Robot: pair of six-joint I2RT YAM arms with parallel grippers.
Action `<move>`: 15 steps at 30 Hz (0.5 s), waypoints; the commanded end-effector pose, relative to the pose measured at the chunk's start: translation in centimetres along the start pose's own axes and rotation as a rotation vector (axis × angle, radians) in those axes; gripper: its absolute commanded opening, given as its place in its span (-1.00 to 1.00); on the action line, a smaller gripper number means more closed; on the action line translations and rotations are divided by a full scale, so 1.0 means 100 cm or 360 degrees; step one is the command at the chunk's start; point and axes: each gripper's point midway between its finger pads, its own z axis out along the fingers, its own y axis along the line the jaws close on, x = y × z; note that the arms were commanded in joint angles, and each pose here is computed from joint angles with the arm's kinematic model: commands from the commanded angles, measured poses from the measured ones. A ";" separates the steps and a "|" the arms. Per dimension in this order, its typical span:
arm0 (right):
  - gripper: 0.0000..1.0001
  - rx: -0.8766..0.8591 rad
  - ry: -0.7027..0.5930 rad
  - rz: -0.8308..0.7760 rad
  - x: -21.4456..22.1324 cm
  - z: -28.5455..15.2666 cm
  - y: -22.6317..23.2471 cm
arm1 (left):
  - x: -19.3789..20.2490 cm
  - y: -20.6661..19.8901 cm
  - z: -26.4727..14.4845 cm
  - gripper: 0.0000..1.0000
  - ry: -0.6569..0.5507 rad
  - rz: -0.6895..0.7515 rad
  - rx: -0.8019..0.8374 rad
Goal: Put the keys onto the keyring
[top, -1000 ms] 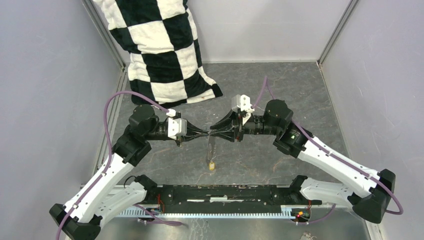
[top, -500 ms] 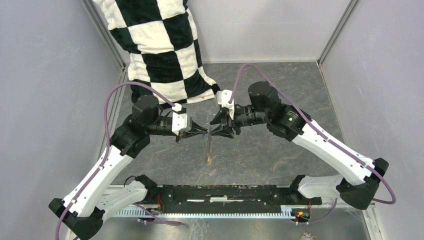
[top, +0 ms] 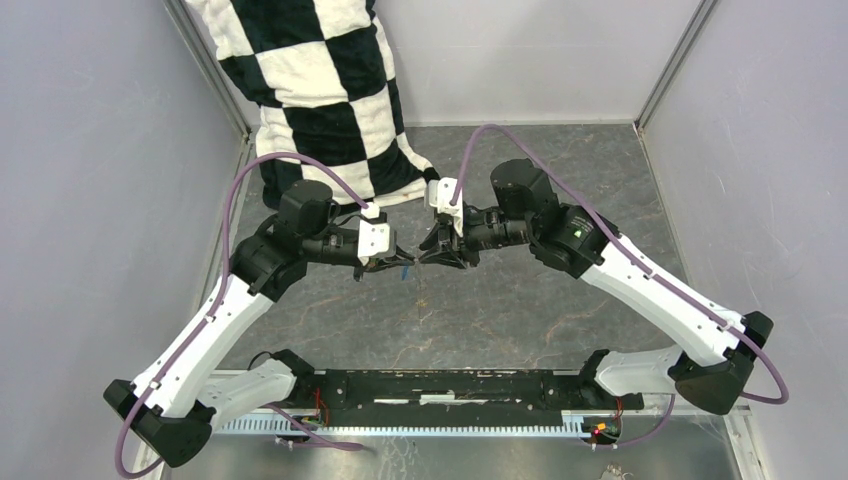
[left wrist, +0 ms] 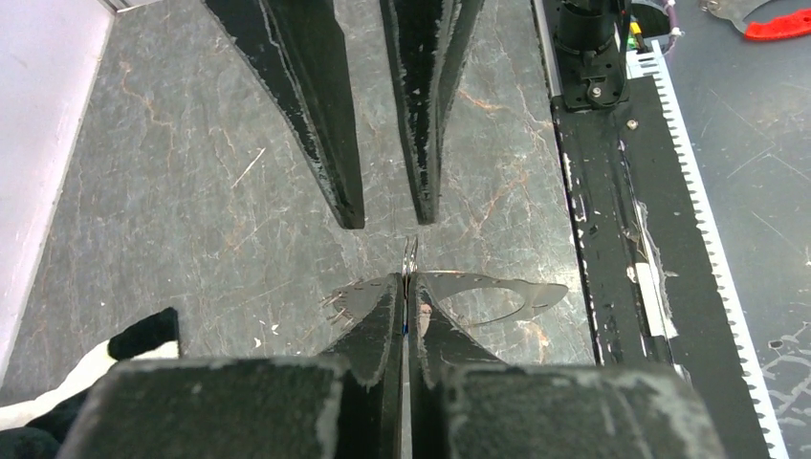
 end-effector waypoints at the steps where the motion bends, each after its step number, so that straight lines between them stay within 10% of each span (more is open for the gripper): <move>1: -0.39 0.0008 -0.0022 -0.0048 -0.013 0.000 -0.004 | -0.024 0.006 -0.005 -0.96 -0.0063 0.0173 -0.0020; 15: -0.49 -0.0063 0.0066 -0.0004 -0.002 0.011 -0.004 | -0.025 0.003 -0.005 -0.96 -0.0075 0.0203 -0.0004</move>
